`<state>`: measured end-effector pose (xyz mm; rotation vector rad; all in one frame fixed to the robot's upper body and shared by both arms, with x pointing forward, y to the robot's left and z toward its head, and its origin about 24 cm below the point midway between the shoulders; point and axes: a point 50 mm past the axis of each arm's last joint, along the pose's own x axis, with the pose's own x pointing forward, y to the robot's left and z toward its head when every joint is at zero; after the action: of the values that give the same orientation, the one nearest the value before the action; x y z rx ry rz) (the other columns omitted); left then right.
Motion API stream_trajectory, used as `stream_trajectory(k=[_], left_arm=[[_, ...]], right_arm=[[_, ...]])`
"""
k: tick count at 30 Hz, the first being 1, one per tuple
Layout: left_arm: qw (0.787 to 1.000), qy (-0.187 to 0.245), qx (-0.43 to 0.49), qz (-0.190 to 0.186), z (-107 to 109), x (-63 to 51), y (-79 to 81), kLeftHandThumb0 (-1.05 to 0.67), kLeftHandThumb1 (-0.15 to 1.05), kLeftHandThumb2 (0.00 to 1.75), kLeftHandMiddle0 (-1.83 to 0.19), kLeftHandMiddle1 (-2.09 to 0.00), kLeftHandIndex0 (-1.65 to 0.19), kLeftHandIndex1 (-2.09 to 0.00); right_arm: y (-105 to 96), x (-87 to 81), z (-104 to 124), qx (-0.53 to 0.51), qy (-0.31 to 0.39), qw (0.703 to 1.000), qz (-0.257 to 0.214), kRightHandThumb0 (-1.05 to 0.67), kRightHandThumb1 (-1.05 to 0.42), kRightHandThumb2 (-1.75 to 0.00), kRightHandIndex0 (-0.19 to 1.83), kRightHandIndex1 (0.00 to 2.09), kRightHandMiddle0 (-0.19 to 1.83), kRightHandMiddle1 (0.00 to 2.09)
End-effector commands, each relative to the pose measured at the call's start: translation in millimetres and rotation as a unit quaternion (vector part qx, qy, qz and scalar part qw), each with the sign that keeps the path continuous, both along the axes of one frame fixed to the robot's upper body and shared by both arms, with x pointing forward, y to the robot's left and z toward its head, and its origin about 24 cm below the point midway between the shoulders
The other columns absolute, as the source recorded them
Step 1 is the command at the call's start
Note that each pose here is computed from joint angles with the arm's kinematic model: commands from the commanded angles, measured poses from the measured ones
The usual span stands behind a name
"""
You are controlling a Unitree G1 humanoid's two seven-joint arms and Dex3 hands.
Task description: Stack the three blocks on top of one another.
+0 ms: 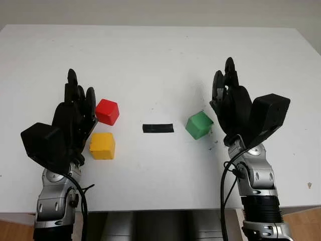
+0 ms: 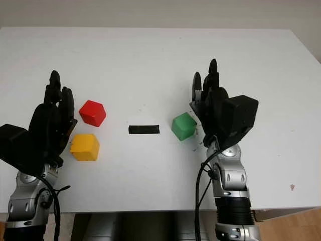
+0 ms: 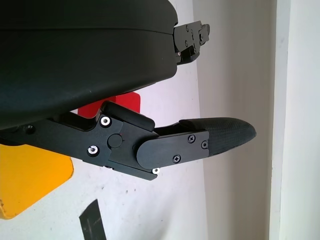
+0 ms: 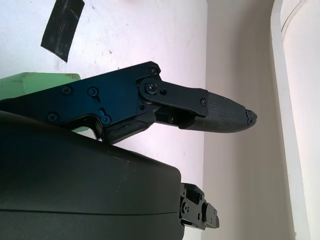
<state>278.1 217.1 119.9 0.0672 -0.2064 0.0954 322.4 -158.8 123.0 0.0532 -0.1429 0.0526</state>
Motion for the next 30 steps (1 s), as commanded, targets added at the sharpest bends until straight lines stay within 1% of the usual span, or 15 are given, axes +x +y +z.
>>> stream_trajectory(k=[1,3,4,6,7,9,12,13,15,16,17,20,23,28,30], left_arm=[[0.999,-0.028,0.033,-0.001,15.0,1.0,8.3,-0.72,1.05,0.52,0.16,-0.03,0.14,-0.06],[0.996,-0.042,0.073,0.001,27.9,1.3,15.6,-0.68,1.05,0.44,0.06,-0.08,0.04,-0.11],[0.993,-0.05,0.104,0.003,34.8,1.5,20.0,-0.64,1.05,0.36,-0.04,-0.11,-0.04,-0.15],[0.984,-0.058,0.17,0.012,48.1,1.4,28.9,-0.6,1.05,0.28,-0.18,-0.14,-0.15,-0.19],[0.978,-0.059,0.198,0.015,54.6,1.7,33.4,-0.57,1.05,0.21,-0.27,-0.13,-0.23,-0.22],[0.971,-0.057,0.233,0.01,65.0,2.4,40.9,-0.54,1.05,0.13,-0.41,-0.12,-0.35,-0.25],[0.953,-0.042,0.299,-0.021,82.3,5.2,49.9,-0.46,1.01,0.06,-0.58,-0.12,-0.53,-0.3],[0.936,-0.038,0.348,-0.027,88.9,6.4,52.3,-0.46,1.0,0.05,-0.6,-0.11,-0.56,-0.3],[0.891,-0.029,0.452,-0.029,101.1,9.8,53.9,-0.47,0.97,0.04,-0.6,-0.09,-0.56,-0.27],[0.873,-0.022,0.486,-0.028,105.1,11.5,54.3,-0.48,0.96,0.04,-0.56,-0.07,-0.54,-0.25],[0.861,-0.018,0.507,-0.028,108.3,13.4,53.7,-0.48,0.95,0.04,-0.53,-0.05,-0.53,-0.24],[0.834,-0.009,0.551,-0.035,115.5,19.5,49.8,-0.46,0.91,0.04,-0.46,-0.02,-0.53,-0.21],[0.814,-0.005,0.58,-0.045,119.3,25.1,45.4,-0.45,0.89,0.04,-0.38,-0.03,-0.54,-0.16],[0.775,0.0,0.629,-0.057,124.0,34.5,36.6,-0.48,0.85,0.04,-0.29,-0.02,-0.53,-0.12],[0.765,0.005,0.642,-0.058,124.3,38.0,33.0,-0.52,0.86,0.05,-0.25,-0.01,-0.51,-0.1]], right_arm=[[-2.4,1.6,5.5,-0.005,-0.014,1.0,-0.001,-0.73,-1.05,-0.65,-0.19,0.0,-0.19,0.0],[-2.3,1.8,6.1,-0.007,-0.019,1.0,-0.002,-0.73,-1.05,-0.65,-0.19,0.0,-0.19,0.0],[-2.1,1.8,6.4,-0.007,-0.023,1.0,-0.005,-0.73,-1.05,-0.65,-0.19,0.0,-0.19,0.0],[-1.4,1.7,7.1,-0.004,-0.027,1.0,-0.008,-0.72,-1.05,-0.65,-0.19,0.0,-0.19,0.0],[-1.1,1.7,7.4,-0.002,-0.029,1.0,-0.007,-0.72,-1.05,-0.65,-0.19,0.0,-0.19,0.0],[-0.8,1.7,7.7,0.001,-0.028,1.0,-0.003,-0.72,-1.05,-0.65,-0.19,0.0,-0.19,0.0],[-0.9,1.1,8.0,0.002,-0.031,1.0,0.001,-0.71,-1.05,-0.66,-0.19,0.0,-0.19,0.0],[-0.8,0.9,7.8,0.001,-0.03,1.0,0.001,-0.71,-1.05,-0.66,-0.19,0.0,-0.19,0.0],[-0.8,0.8,7.2,-0.001,-0.027,1.0,0.001,-0.72,-1.05,-0.67,-0.19,0.0,-0.19,0.0],[-0.9,0.9,6.9,-0.001,-0.025,1.0,0.0,-0.72,-1.05,-0.67,-0.19,0.0,-0.19,0.0],[-0.9,1.3,6.6,0.0,-0.023,1.0,-0.001,-0.72,-1.05,-0.66,-0.19,0.0,-0.19,0.0],[-0.5,1.8,5.5,0.002,-0.022,1.0,-0.005,-0.72,-1.05,-0.65,-0.19,0.0,-0.19,0.0],[0.0,2.0,5.3,0.002,-0.021,1.0,-0.004,-0.73,-1.05,-0.65,-0.19,0.0,-0.19,0.0],[0.1,2.4,5.0,0.002,-0.018,1.0,-0.007,-0.74,-1.05,-0.64,-0.19,0.0,-0.19,0.0],[0.1,2.4,4.6,0.004,-0.017,1.0,-0.007,-0.73,-1.05,-0.64,-0.19,0.0,-0.19,0.0]])
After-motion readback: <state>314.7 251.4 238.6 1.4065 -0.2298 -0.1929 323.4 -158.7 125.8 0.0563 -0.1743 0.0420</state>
